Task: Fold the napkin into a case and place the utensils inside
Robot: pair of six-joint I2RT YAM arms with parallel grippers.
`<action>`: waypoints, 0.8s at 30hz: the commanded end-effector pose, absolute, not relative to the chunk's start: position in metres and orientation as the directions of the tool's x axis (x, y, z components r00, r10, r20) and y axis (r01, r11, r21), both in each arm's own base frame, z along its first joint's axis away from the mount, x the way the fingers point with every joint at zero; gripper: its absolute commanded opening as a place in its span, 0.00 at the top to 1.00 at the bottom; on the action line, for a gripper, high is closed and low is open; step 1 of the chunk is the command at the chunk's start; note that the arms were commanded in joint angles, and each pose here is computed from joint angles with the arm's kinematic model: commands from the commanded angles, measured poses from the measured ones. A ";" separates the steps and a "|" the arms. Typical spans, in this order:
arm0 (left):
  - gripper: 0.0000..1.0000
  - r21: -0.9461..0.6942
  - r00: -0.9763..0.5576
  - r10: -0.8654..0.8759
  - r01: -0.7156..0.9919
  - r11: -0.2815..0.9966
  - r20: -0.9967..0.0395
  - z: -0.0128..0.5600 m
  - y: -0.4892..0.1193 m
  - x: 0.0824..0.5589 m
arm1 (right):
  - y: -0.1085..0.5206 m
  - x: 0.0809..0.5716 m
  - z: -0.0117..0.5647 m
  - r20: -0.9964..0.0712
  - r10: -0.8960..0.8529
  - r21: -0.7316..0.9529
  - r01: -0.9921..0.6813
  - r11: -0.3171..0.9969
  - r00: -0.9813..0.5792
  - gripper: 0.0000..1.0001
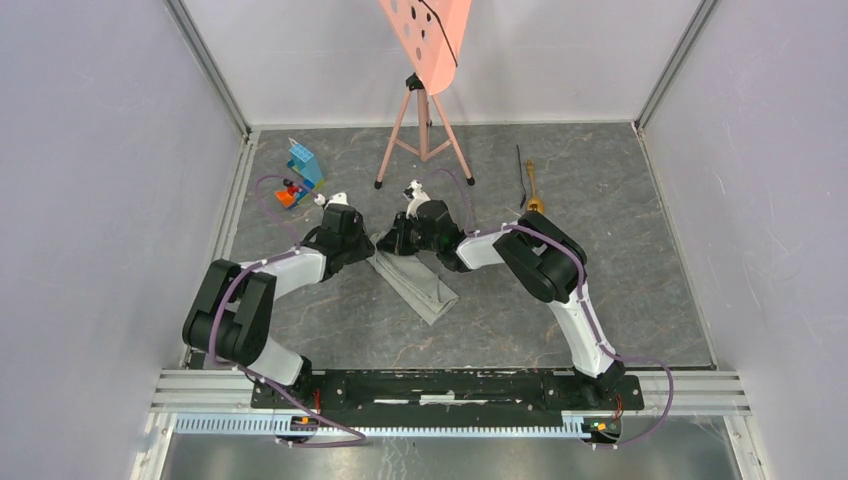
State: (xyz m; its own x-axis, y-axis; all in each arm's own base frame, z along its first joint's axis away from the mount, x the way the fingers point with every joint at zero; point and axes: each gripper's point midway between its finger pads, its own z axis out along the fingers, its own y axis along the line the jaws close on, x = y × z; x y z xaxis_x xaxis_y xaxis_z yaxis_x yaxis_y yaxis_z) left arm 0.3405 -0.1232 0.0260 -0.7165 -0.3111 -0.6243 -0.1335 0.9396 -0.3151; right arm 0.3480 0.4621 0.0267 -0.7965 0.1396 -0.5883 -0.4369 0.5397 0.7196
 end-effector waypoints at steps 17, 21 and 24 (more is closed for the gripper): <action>0.49 -0.582 -0.699 -0.646 -0.399 0.709 -0.308 0.054 -0.135 0.289 | 0.419 0.319 0.067 -0.836 -0.396 0.140 -0.846 0.514 -0.379 0.45; 0.57 -0.589 -0.679 -0.692 -0.463 0.663 -0.245 0.039 -0.138 0.285 | 0.432 0.319 0.065 -0.832 -0.439 0.080 -0.856 0.510 -0.340 0.48; 0.60 -0.588 -0.662 -0.711 -0.486 0.647 -0.236 0.032 -0.136 0.283 | 0.439 0.316 0.063 -0.824 -0.473 0.035 -0.861 0.507 -0.312 0.48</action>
State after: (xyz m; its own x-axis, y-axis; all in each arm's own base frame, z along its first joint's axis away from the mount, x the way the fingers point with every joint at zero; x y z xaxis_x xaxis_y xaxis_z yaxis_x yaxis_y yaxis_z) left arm 0.2808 -0.1285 0.0317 -0.7086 -0.6364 -0.3047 -0.4292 0.7315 -0.5298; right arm 0.3074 0.4281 0.0537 -0.4035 -0.4217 -0.8120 -0.8431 0.5162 0.1509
